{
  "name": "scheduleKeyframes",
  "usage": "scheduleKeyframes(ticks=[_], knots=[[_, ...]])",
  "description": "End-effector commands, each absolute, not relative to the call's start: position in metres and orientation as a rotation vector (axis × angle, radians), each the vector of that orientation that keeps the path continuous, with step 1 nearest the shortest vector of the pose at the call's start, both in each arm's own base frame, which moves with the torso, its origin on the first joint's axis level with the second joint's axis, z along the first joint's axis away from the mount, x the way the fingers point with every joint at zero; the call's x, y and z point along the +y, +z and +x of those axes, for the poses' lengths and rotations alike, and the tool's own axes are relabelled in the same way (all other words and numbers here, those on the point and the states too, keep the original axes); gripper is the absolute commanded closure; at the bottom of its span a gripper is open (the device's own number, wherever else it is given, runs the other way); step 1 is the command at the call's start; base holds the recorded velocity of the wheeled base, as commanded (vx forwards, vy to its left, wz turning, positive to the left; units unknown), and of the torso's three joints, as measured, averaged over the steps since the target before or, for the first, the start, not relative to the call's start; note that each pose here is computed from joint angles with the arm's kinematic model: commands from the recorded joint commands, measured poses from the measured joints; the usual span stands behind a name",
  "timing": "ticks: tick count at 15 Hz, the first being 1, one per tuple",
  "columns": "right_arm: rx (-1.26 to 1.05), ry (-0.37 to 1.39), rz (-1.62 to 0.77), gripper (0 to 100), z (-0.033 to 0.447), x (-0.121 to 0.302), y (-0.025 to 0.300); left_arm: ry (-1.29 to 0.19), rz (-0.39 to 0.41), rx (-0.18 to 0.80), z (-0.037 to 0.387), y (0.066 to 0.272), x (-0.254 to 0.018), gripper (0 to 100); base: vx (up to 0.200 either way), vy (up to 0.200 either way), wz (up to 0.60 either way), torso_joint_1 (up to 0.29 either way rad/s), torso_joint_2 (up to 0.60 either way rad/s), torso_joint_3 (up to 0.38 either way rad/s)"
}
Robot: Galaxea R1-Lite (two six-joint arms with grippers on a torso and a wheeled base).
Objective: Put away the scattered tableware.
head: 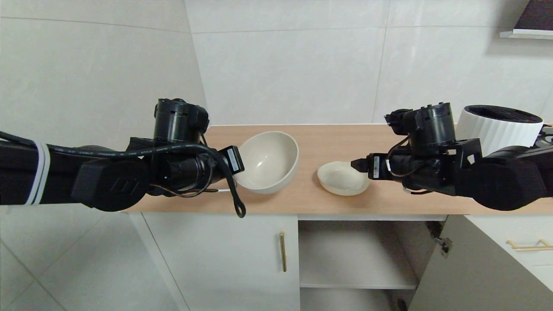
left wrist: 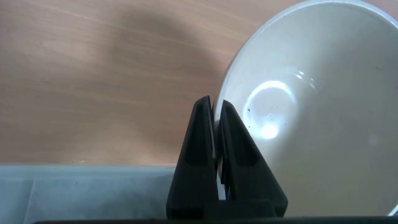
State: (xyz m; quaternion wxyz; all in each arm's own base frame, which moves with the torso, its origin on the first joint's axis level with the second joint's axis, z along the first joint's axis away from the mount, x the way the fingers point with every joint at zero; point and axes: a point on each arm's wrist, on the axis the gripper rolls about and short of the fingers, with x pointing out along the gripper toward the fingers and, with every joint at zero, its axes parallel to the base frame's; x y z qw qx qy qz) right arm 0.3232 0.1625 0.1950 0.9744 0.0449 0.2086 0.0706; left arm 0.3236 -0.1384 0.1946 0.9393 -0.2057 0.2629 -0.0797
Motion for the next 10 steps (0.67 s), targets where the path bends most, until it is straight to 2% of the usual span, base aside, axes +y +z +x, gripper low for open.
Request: scheduleKeyframes(ticks=[1,3,10], knots=[[0.466,0.079,0.067,0,0.346,0.163,0.17,-0.168,-0.426,0.521,0.32,0.201,-0.137,100,0.0,0.0,0.0,0.0,0.0,0.0],[0.489,0.022,0.061,0,0.368,0.156,0.152,-0.172,-0.428,0.518,0.319,0.202,-0.136,100,0.0,0.0,0.0,0.0,0.0,0.0],[0.503,0.016,0.059,0,0.375,0.157,0.142,-0.172,-0.428,0.518,0.319,0.202,-0.136,100,0.0,0.0,0.0,0.0,0.0,0.0]])
